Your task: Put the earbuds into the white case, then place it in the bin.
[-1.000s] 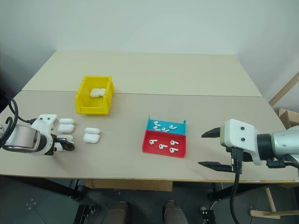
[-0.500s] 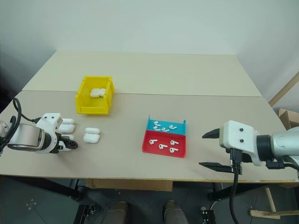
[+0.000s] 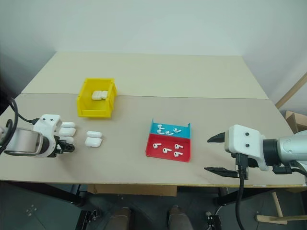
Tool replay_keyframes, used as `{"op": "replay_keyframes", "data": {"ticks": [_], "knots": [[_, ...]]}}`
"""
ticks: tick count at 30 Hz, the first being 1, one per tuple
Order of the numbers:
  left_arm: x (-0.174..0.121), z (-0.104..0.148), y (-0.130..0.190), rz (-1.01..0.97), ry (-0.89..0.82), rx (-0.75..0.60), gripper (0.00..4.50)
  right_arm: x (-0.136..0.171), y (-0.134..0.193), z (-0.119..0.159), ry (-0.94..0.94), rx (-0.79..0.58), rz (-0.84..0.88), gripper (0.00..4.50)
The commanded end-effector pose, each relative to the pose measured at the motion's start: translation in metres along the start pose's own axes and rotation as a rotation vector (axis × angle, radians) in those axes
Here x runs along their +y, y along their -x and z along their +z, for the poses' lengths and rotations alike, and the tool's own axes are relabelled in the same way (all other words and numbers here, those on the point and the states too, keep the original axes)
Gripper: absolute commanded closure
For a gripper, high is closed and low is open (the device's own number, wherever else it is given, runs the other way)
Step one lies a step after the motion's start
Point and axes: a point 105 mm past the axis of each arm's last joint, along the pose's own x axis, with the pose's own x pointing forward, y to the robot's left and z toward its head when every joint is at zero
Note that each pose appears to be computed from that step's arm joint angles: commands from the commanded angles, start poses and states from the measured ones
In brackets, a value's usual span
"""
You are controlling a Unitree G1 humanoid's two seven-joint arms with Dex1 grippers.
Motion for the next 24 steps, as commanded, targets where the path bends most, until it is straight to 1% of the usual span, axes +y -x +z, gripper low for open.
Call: {"op": "replay_keyframes", "data": {"ticks": [1, 4, 6, 8, 10, 12, 13, 15, 17, 19, 22, 24], "knots": [[-0.006, 0.018, 0.05, -0.068, -0.087, -0.209, 1.72, -0.009, 0.012, 0.009, 0.026, -0.026, -0.073, 0.0], [-0.015, 0.026, 0.074, -0.095, -0.155, -0.426, 1.72, -0.013, 0.012, 0.014, 0.031, -0.06, -0.08, 0.0], [-0.023, 0.026, 0.08, -0.158, -0.173, -0.519, 1.72, -0.016, 0.01, 0.016, 0.038, -0.07, -0.078, 0.0], [-0.034, 0.034, 0.088, -0.219, -0.202, -0.698, 1.72, -0.019, 0.007, 0.019, 0.04, -0.066, -0.078, 0.0], [-0.045, 0.037, 0.088, -0.213, -0.277, -0.829, 1.72, -0.022, 0.003, 0.024, 0.016, -0.05, -0.084, 0.0], [-0.064, 0.039, 0.086, -0.313, -0.322, -0.934, 1.72, -0.02, -0.003, 0.031, 0.005, -0.037, -0.065, 0.0], [-0.076, 0.04, 0.089, -0.382, -0.359, -1.022, 1.72, -0.019, -0.006, 0.033, 0.006, -0.023, -0.052, 0.0], [-0.092, 0.039, 0.093, -0.461, -0.424, -1.163, 1.72, -0.018, -0.011, 0.036, 0.005, 0.019, -0.032, 0.0], [-0.109, 0.031, 0.087, -0.669, -0.437, -1.15, 1.72, -0.017, -0.018, 0.039, 0.01, 0.052, -0.004, 0.0], [-0.12, 0.028, 0.087, -0.845, -0.435, -1.178, 1.72, -0.017, -0.026, 0.041, 0.03, 0.099, 0.033, 0.0], [-0.131, 0.023, 0.085, -1.011, -0.507, -1.205, 1.72, -0.019, -0.038, 0.041, 0.066, 0.158, 0.079, 0.0], [-0.136, 0.023, 0.083, -1.064, -0.549, -1.256, 1.72, -0.023, -0.046, 0.041, 0.067, 0.186, 0.093, 0.0]]}}
